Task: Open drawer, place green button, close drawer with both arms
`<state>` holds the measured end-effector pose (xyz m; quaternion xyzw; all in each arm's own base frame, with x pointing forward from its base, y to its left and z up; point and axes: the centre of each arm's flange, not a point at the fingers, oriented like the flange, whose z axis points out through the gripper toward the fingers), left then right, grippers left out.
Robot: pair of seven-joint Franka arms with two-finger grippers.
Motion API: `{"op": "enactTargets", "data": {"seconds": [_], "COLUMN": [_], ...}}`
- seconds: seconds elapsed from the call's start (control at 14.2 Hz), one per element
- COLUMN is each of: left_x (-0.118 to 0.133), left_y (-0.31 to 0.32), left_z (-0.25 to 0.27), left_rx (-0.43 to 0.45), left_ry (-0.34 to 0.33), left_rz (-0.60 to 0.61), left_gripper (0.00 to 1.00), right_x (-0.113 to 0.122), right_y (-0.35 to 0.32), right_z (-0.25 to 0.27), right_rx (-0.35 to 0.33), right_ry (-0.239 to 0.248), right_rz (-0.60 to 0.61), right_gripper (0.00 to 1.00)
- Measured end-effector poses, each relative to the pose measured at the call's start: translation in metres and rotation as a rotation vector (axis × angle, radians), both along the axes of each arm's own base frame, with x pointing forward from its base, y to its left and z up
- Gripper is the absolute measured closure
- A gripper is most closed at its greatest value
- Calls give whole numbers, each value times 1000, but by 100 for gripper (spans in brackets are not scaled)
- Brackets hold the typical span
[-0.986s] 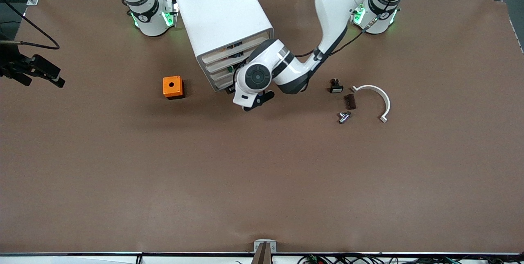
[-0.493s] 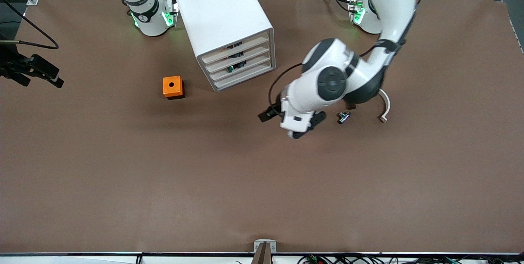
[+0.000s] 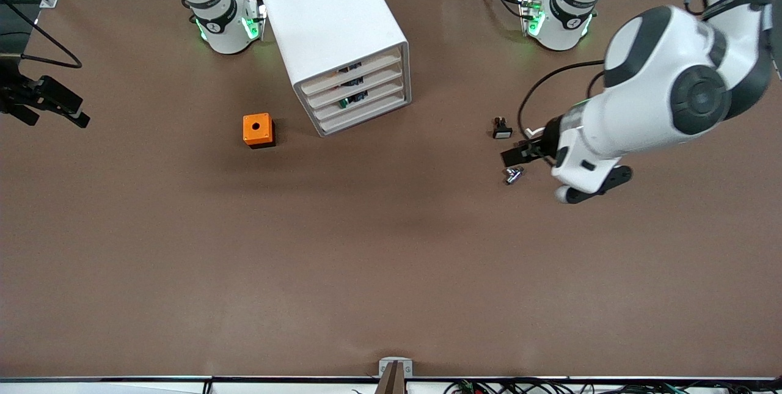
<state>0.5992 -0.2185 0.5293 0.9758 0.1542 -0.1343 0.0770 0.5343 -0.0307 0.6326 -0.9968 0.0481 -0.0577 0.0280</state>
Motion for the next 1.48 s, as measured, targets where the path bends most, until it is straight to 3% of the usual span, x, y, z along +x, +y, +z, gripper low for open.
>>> {"op": "enactTargets", "data": {"seconds": [0.42,0.77,1.13,1.48], "left_x": [-8,-40,-42,-40], "left_y": [112,198,206,196], "left_z": [35,45,49,62], "left_rx": [2,-10,62,68], "left_ry": [-3,-37,-169,-226], "left_rz": [-174,-266,-274,-289], "left_gripper": [0,0,0,0], "right_x": [0,0,-1,-1], "right_y": [0,0,-1,-1], "right_z": [0,0,-1,0], "right_rx": [0,0,1,1], "right_ry": [2,3,12,10], "right_rz": [2,1,1,0], "right_gripper": [0,0,0,0]}}
